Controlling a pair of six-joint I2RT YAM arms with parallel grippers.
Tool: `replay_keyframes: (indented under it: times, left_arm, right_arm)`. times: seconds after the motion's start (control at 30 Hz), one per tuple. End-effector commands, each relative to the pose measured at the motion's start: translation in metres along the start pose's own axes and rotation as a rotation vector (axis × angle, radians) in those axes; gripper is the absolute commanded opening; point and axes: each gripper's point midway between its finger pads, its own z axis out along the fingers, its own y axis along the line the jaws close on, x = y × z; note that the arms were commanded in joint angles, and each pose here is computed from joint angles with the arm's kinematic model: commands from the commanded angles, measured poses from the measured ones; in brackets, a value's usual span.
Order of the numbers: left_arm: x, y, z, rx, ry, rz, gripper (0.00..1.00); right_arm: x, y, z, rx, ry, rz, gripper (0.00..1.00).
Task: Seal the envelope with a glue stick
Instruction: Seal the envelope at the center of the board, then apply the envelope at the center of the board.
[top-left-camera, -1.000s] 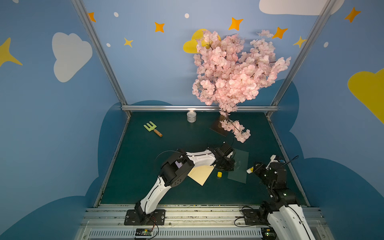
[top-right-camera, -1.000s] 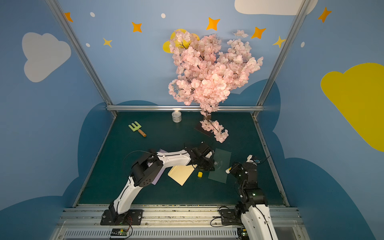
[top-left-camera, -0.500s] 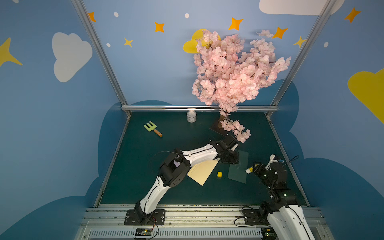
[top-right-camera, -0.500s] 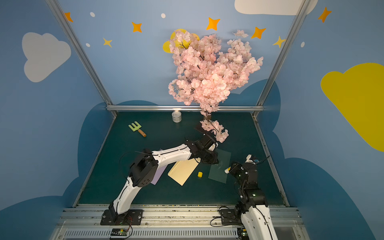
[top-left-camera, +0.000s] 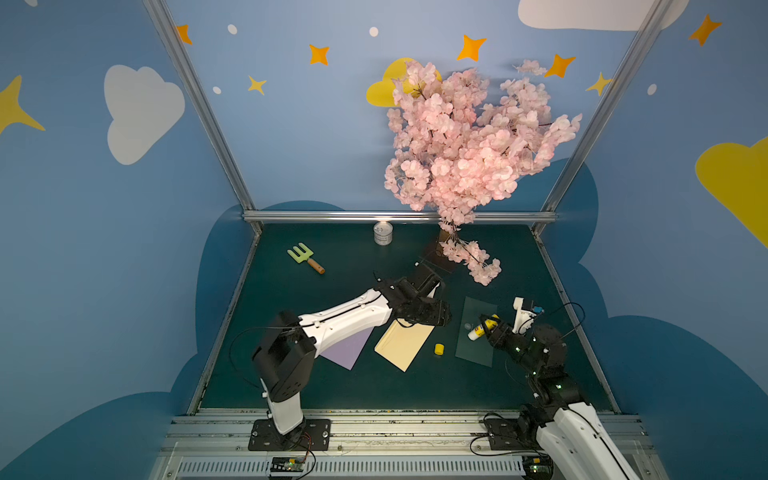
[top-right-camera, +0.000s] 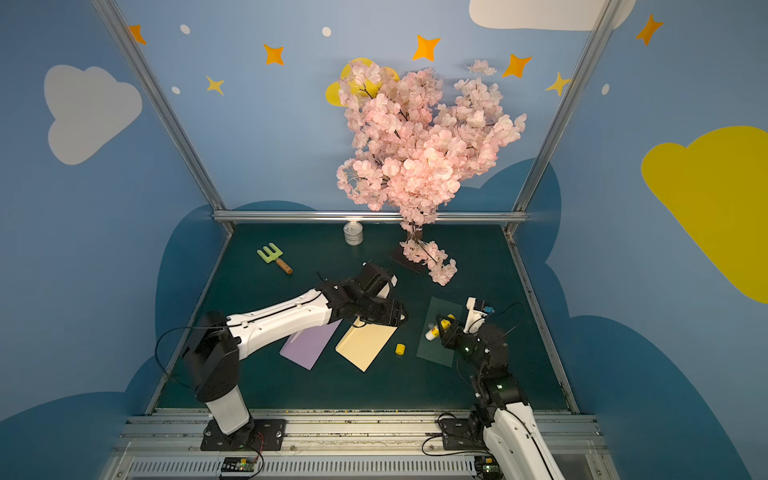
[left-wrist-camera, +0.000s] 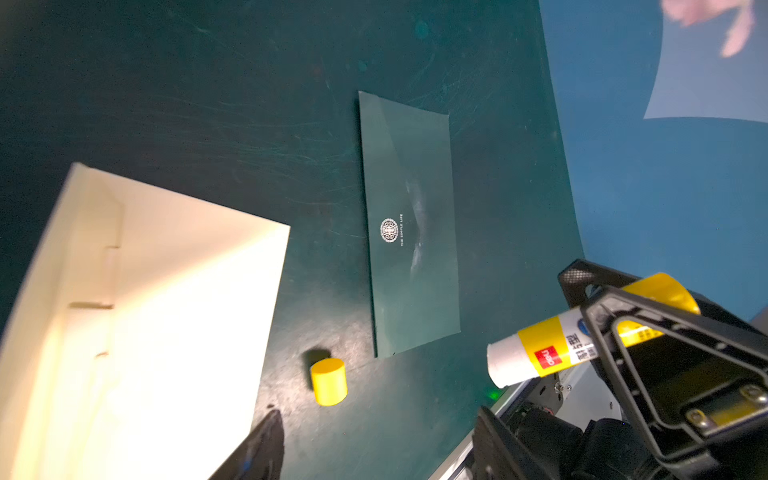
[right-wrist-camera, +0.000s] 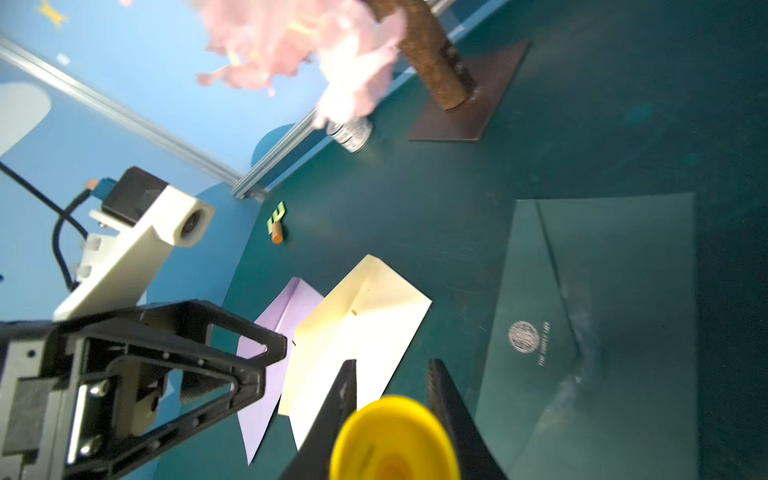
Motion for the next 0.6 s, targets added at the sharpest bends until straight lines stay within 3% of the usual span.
replay_keyframes:
  times: [0.0,0.13,0.27,0.43,0.57]
  left_arm:
    - [0.005,0.042,-0.027,-0.118,-0.054,-0.036,0.73]
    - [0.024,0.083,-0.044,-0.174,-0.076,-0.074,0.77]
    - [0.039,0.115,-0.052,-0.205,-0.083,-0.079,0.88]
    - [0.045,0.126,-0.038,-0.164,-0.073,0.014,0.93]
    - [0.046,0.146,-0.027,-0.233,-0.027,0.054,0.93]
  right_arm:
    - [-0.008,0.042,0.006,-0.132,-0.034,-0.203,0.00]
    - [0.010,0.065,0.021,-0.143,0.010,-0.405,0.00]
    - [0.031,0.087,0.042,-0.160,0.058,-0.587,0.00]
    - [0.034,0.101,0.066,-0.186,0.047,-0.578,0.00]
    - [0.034,0.104,0.081,-0.192,0.049,-0.538,0.00]
